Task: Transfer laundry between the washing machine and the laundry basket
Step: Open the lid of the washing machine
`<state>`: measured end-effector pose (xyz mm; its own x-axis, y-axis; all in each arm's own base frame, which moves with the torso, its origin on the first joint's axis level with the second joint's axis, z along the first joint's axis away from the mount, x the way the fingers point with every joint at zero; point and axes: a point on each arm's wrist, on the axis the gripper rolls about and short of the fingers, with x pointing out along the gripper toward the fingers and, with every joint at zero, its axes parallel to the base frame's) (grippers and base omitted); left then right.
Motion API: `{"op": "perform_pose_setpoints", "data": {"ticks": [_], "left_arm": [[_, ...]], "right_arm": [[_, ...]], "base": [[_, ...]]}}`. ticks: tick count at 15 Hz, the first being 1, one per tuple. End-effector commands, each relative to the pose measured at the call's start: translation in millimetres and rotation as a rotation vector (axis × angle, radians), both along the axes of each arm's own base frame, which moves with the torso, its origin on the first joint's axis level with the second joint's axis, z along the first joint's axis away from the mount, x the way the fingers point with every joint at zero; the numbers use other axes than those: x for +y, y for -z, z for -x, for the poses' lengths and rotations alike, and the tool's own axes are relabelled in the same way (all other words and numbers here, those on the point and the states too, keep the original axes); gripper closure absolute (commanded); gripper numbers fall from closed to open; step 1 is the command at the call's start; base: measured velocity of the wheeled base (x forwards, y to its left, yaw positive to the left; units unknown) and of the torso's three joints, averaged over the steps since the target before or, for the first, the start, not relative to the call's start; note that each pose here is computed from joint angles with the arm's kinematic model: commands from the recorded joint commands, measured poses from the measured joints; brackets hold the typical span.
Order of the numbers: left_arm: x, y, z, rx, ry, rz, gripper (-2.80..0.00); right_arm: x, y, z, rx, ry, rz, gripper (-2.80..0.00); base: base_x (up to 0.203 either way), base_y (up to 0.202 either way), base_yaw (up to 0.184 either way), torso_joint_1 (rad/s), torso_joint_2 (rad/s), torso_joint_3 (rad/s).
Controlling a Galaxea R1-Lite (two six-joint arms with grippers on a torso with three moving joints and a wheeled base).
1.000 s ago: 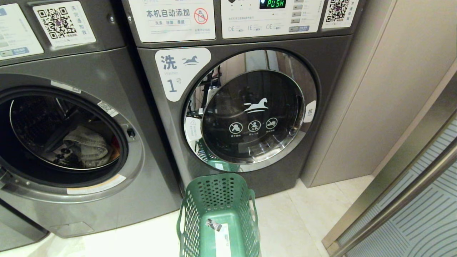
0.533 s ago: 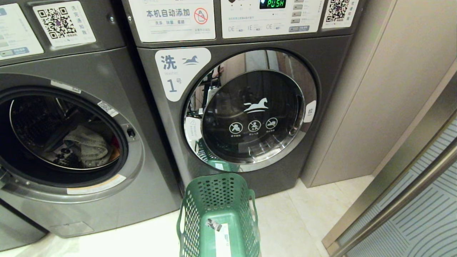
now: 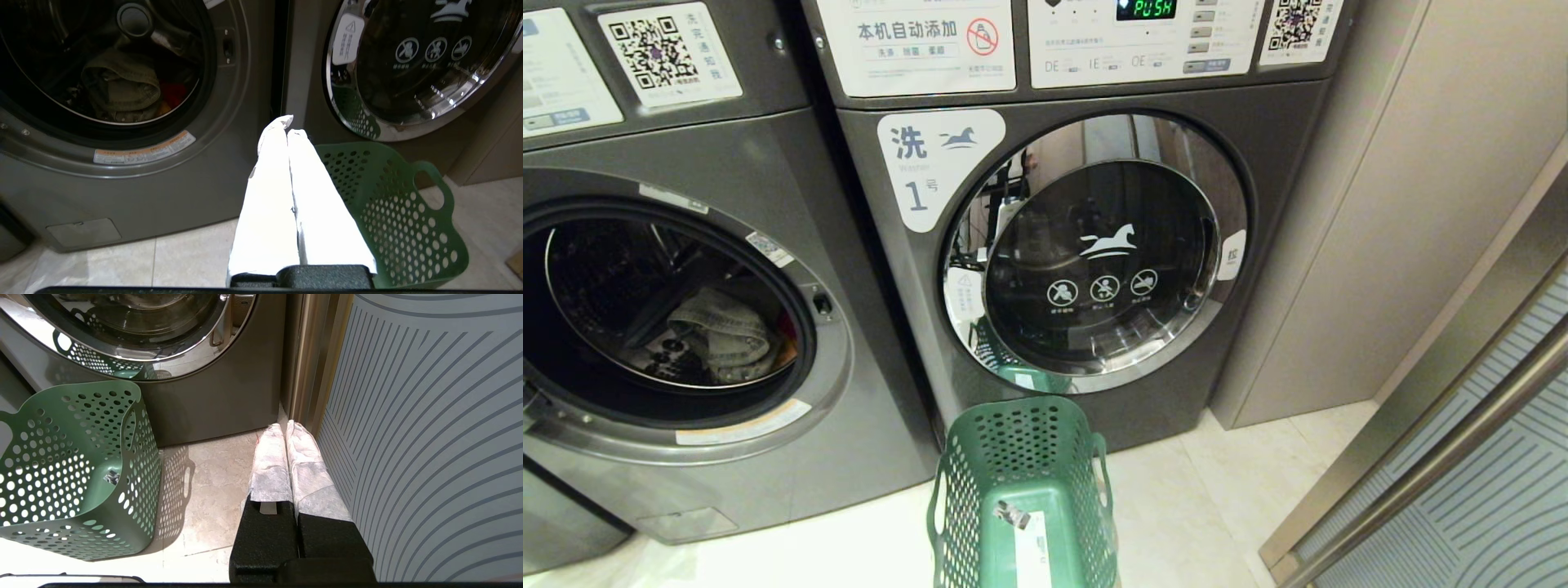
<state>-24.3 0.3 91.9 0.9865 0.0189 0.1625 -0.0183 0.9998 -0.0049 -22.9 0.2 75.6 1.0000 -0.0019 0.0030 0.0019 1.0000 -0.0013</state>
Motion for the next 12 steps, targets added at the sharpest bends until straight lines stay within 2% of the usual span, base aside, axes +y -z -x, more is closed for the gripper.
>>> {"op": "perform_pose_setpoints", "data": {"ticks": [1,2,3,8,12], "left_arm": [[0.0,11.7,-3.7,0.047,0.002,0.028,0.0],[0.1,13.4,-3.9,0.064,0.004,0.052,0.0],[0.1,13.4,-3.9,0.064,0.004,0.053,0.0],[0.0,15.1,-4.0,0.081,0.003,0.023,0.0],[0.0,15.2,-4.0,0.082,0.004,0.025,0.0]], "right_arm": [[0.0,-0.2,-0.1,0.0,0.0,0.0,0.0],[0.0,0.0,-0.1,0.001,0.0,0.0,0.0],[0.0,0.0,-0.1,0.001,0.0,0.0,0.0],[0.0,0.1,-0.2,0.0,-0.002,-0.001,0.0],[0.0,-0.2,-0.1,0.0,-0.002,-0.001,0.0]], "base": [[0.0,0.0,0.0,0.0,0.0,0.0],[0.0,0.0,0.0,0.0,0.0,0.0],[0.0,0.0,0.0,0.0,0.0,0.0],[0.0,0.0,0.0,0.0,0.0,0.0],[0.0,0.0,0.0,0.0,0.0,0.0]]}}
